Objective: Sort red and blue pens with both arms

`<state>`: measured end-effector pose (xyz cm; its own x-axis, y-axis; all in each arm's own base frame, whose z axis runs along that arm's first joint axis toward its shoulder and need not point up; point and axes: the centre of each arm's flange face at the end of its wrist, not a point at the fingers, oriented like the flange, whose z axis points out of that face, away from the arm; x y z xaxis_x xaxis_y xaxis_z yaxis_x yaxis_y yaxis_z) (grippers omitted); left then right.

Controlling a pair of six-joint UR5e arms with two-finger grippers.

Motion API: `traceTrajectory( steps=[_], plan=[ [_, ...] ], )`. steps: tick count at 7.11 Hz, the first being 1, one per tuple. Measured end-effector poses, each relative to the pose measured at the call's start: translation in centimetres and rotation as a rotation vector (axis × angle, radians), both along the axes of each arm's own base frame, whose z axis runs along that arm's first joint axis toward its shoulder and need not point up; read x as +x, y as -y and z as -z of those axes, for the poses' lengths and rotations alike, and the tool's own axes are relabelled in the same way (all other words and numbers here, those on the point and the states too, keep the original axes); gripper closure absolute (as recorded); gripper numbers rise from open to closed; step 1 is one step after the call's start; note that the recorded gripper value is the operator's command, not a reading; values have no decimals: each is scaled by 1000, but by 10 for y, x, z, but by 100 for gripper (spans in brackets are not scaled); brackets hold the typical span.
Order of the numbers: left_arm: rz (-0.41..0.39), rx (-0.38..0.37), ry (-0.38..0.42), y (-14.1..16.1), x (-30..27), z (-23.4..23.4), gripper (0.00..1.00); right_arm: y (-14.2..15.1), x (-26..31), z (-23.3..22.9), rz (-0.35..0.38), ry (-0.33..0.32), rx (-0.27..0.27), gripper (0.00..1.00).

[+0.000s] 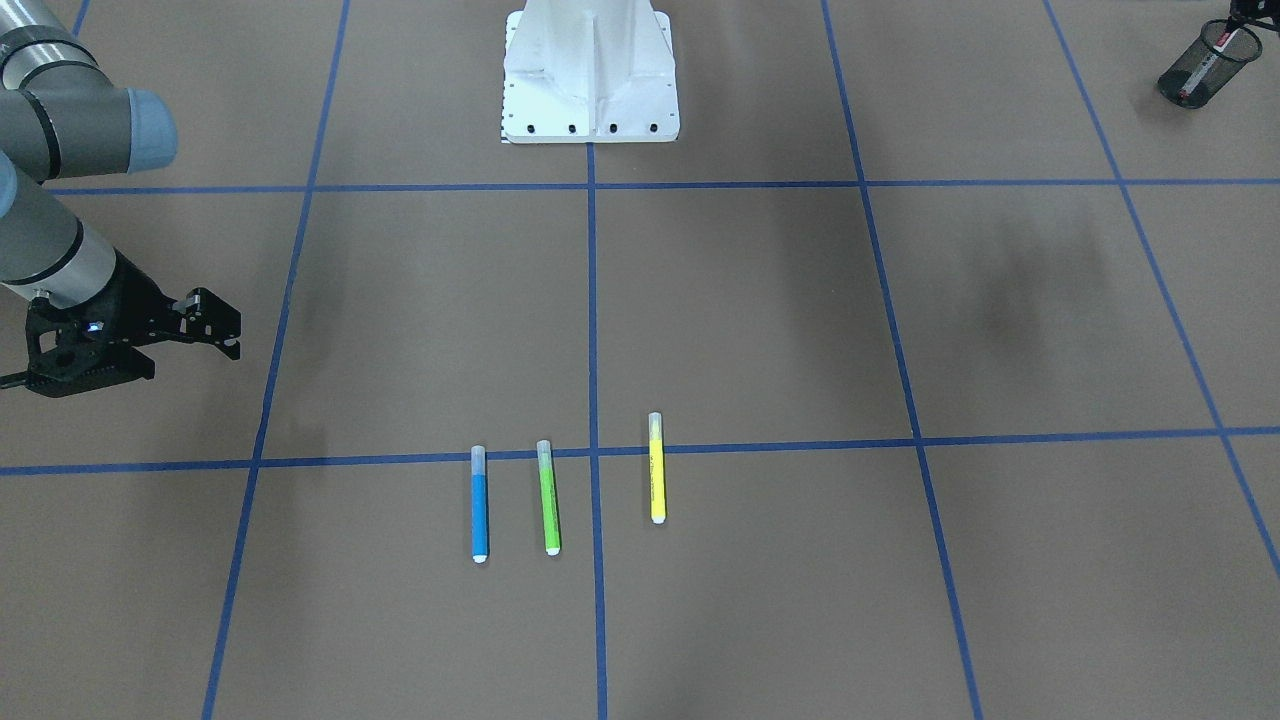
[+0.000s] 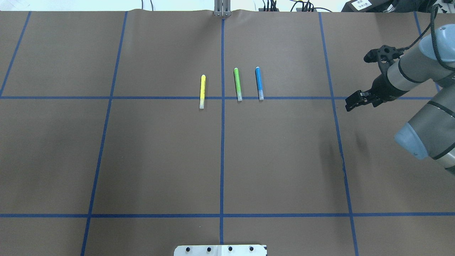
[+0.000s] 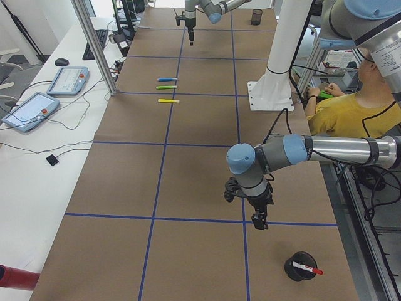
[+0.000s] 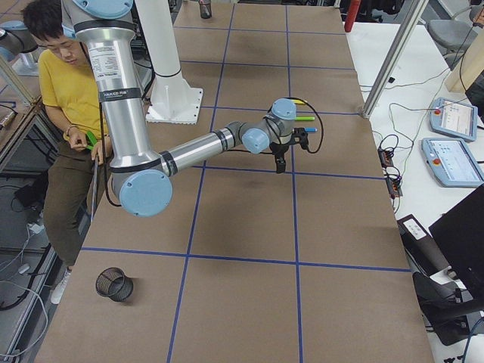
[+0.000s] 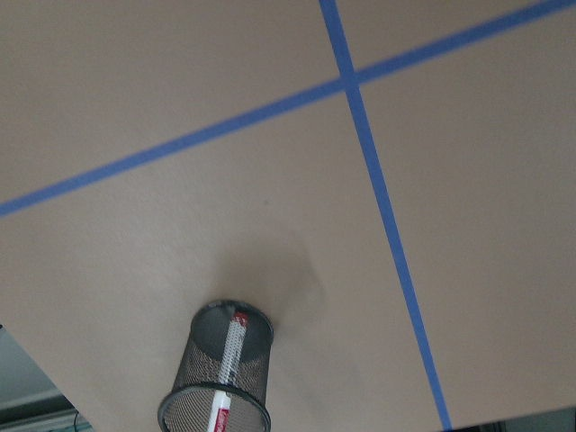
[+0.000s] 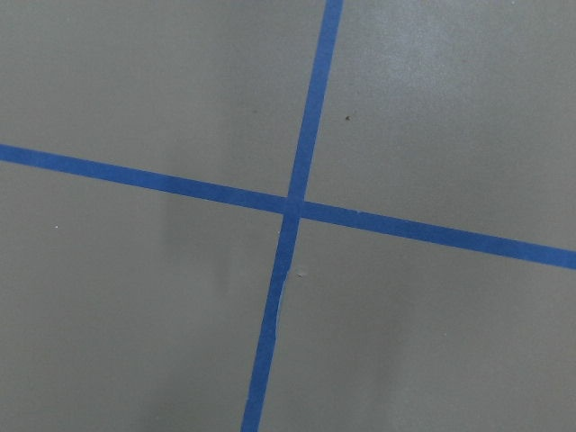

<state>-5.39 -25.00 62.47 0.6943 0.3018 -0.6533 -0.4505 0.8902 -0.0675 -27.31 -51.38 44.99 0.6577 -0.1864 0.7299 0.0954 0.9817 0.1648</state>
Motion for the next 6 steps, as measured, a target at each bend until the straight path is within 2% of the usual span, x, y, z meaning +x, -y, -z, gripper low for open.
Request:
traceTrajectory(
  steps=[1,3,4,5,6],
  plan=[
    [103,9,-24,23,-4,15,0,1,-1,4,1,4,5,1],
    [340,1,-13,71,-4,46,0,7,-7,20,-4,20,17,1],
    [436,30,-15,90,-3,52,0,10,-18,35,-15,37,12,1],
    [517,67,-26,107,-2,51,0,14,-38,57,-28,58,-6,1],
    [559,97,-39,118,-1,44,0,20,-59,78,-48,75,-32,1]
  ],
)
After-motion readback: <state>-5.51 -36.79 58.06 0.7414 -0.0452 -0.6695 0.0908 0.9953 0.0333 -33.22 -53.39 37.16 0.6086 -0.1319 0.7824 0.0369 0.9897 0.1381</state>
